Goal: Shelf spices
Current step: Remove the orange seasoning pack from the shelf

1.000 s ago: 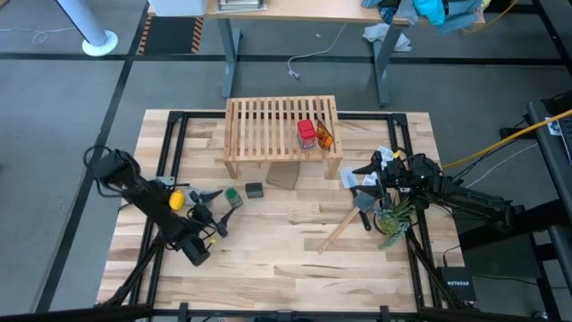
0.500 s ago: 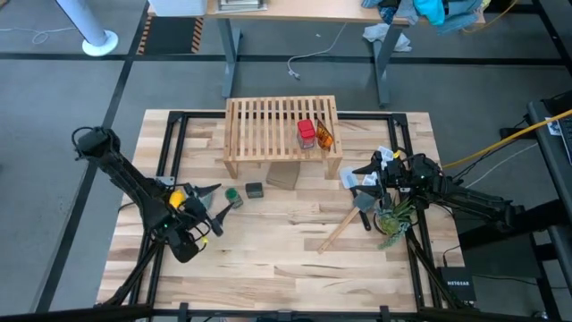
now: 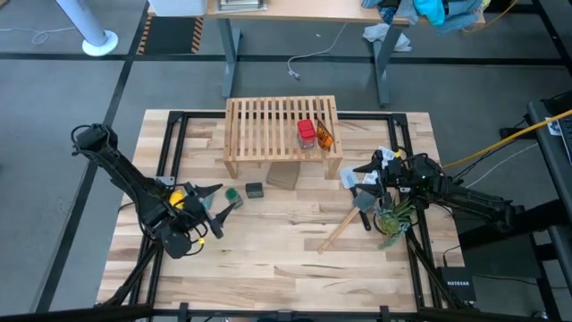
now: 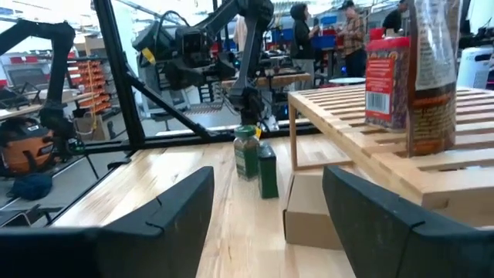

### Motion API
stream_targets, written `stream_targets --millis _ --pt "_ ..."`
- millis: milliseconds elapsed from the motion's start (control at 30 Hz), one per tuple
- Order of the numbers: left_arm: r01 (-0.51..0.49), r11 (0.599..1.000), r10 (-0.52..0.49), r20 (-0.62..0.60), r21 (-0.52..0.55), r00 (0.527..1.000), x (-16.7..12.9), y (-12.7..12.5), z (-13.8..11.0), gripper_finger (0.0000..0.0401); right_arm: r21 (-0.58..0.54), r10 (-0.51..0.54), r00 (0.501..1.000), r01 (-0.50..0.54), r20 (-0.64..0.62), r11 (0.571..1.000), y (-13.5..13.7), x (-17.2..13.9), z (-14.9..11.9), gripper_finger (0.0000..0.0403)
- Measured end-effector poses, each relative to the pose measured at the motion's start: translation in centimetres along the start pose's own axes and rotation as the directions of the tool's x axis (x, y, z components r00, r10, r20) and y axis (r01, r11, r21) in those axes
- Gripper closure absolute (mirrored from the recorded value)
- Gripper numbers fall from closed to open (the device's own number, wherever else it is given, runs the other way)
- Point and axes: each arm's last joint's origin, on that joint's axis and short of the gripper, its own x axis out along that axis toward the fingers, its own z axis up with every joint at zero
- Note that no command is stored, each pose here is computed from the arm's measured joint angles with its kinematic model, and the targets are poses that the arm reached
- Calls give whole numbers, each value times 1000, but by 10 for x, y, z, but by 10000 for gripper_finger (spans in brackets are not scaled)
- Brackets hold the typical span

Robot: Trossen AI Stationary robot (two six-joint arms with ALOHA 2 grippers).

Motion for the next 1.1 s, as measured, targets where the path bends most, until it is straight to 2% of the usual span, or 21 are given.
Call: stream_targets --millis 100,300,400,500,600,733,833,1000,1100 --pt "0 1000 0 0 -5 1000 0 0 0 68 -10 -10 1000 10 26 1000 0 0 3 152" --pt "-1 1000 1 0 20 1000 0 0 0 68 -87 2 973 19 230 996 3 -3 23 152" --pt "-1 1000 1 0 24 1000 0 0 0 68 -104 -49 943 88 330 991 2 -5 32 152" --pt "-1 1000 1 0 24 1000 0 0 0 68 -80 -130 921 171 367 982 0 -6 35 152" --pt "-1 1000 1 0 25 1000 0 0 0 68 -66 -165 920 200 356 978 -1 -6 33 152" --pt "-4 999 4 0 49 1000 1 0 0 68 -56 -145 940 171 309 984 -2 -2 29 152" --pt "-17 999 17 0 42 1000 3 1 0 68 -1 -161 950 167 268 986 -4 2 26 152" --pt "-47 998 47 0 40 999 10 2 0 68 70 -296 933 287 205 955 -12 10 20 152" --pt "-62 997 62 0 38 998 13 3 0 68 89 -343 929 333 143 939 -15 16 18 152"
